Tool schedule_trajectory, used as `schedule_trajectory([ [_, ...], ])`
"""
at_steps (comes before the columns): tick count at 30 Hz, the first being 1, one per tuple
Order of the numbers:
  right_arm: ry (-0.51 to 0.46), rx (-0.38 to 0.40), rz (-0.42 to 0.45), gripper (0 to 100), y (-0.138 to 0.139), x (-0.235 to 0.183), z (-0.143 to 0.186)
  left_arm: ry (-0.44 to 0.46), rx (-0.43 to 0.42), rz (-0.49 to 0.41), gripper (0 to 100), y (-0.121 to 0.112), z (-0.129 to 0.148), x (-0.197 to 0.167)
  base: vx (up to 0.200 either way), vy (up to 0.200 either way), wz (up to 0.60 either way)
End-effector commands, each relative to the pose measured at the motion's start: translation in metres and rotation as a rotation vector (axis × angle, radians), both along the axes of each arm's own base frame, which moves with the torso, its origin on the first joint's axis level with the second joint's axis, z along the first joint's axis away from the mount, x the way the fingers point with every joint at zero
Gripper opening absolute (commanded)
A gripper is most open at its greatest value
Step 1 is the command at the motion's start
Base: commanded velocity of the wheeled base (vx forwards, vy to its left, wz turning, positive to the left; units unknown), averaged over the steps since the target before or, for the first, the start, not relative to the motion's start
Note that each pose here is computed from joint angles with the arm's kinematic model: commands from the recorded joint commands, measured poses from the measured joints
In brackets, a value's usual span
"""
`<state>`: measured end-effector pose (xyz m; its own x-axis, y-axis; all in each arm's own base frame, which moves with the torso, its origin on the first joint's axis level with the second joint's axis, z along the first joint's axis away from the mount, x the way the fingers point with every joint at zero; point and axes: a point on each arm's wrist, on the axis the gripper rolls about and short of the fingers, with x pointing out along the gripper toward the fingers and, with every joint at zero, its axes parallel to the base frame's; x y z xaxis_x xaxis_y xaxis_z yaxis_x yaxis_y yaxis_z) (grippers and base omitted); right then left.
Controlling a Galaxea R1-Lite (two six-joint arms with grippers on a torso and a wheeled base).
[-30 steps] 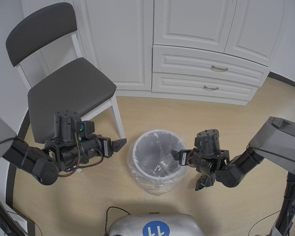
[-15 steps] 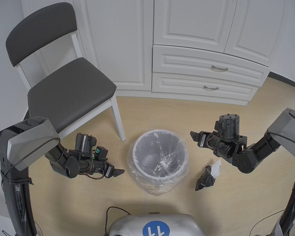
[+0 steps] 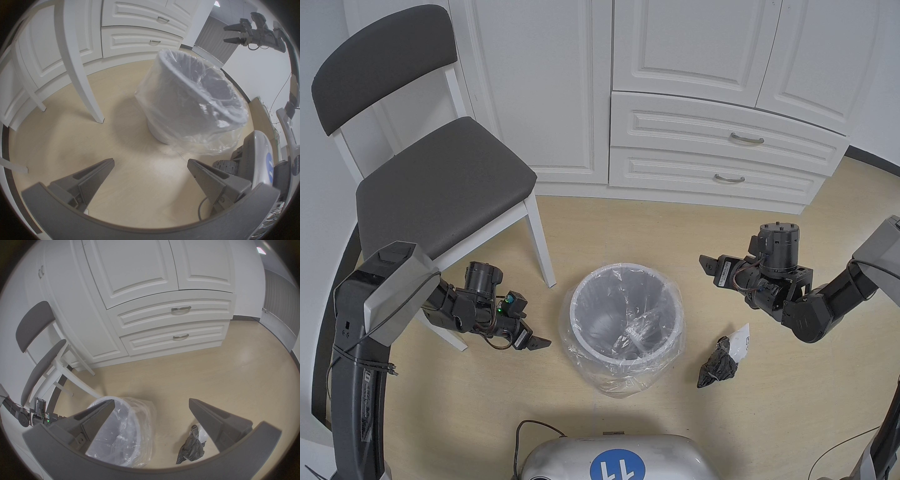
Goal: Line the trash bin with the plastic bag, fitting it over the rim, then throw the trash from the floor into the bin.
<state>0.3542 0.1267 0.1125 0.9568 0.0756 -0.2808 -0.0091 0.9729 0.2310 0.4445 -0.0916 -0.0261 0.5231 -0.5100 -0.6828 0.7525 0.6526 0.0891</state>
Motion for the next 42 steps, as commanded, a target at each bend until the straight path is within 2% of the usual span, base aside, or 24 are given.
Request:
schedule_trajectory([
  [1,-0.001,0.001,-0.014,100,-0.005,0.004,-0.001,0.024,0.008,-0.01,100,-0.001,-0.028,0.013,0.0,0.0,0.0],
  [8,0.005,0.003,-0.03,100,-0.014,0.011,-0.004,0.016,-0.041,-0.059,100,-0.006,-0.016,0.01,0.0,0.0,0.0],
  [14,0.009,0.002,-0.036,100,-0.016,0.014,-0.007,0.009,-0.049,-0.079,100,-0.01,-0.006,0.003,0.0,0.0,0.0],
  [20,0.014,0.001,-0.051,100,-0.02,0.019,-0.011,-0.007,-0.106,-0.135,100,-0.018,-0.002,0.008,0.0,0.0,0.0],
  [28,0.048,-0.011,-0.079,100,-0.03,0.029,-0.024,-0.014,-0.085,-0.117,100,-0.024,-0.028,0.031,0.0,0.0,0.0],
  [34,0.061,-0.013,-0.091,100,-0.033,0.035,-0.028,0.0,-0.083,-0.11,100,-0.026,-0.034,0.044,0.0,0.0,0.0],
  [42,0.083,-0.019,-0.105,100,-0.036,0.044,-0.045,-0.036,-0.135,-0.082,100,-0.038,-0.042,0.066,0.0,0.0,0.0],
])
